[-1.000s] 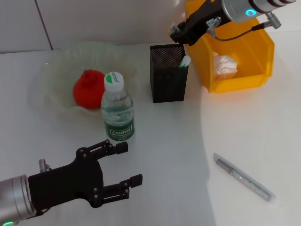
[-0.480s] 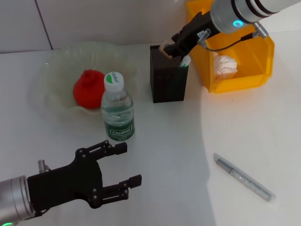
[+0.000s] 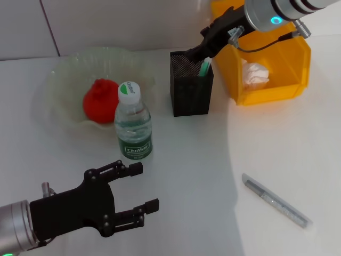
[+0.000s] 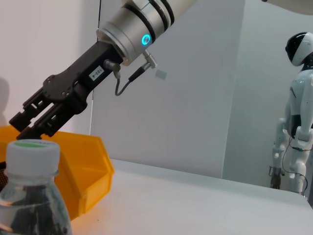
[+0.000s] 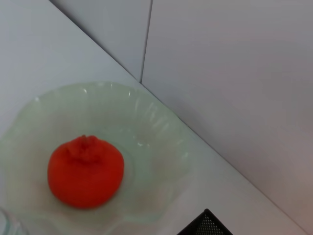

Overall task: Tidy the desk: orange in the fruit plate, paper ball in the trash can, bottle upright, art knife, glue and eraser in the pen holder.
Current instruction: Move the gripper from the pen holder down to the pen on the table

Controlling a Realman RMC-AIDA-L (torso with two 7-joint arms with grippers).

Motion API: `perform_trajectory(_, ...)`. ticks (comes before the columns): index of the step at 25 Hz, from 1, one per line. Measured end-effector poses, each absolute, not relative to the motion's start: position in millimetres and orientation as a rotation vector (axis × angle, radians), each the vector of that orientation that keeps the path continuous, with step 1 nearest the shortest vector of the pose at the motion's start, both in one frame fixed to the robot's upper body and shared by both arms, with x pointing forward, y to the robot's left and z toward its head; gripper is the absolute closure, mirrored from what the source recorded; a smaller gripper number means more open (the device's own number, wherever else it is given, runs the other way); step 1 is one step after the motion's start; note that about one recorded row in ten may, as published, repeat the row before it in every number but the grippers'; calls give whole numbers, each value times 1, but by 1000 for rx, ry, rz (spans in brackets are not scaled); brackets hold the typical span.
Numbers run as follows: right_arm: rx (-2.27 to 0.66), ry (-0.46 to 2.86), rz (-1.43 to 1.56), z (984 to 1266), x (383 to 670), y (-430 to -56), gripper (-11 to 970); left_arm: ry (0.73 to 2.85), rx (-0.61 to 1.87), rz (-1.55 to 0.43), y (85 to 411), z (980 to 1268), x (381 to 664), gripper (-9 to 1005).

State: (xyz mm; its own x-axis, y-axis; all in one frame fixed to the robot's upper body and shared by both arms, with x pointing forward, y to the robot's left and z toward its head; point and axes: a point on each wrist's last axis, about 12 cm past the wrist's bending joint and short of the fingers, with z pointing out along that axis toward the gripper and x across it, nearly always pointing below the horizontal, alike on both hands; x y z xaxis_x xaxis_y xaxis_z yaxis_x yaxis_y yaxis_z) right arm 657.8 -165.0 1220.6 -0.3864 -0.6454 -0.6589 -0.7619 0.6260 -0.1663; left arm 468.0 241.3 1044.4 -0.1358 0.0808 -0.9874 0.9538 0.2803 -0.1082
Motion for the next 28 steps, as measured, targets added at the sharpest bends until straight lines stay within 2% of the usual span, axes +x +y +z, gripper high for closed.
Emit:
perform_trajectory(11,-1120,2215,250,1235,626,-184,307,1491,1001,-1031,242,1045,469,209)
perform_trajectory(20,-1109,2327,268,1220,598,-222,308,1493,1001,-1026,242,1045,470,209)
perform_trajectory(28,-1139,2363,290,1213,592,-223,308,1493,1002,-1021,242,1045,471,210)
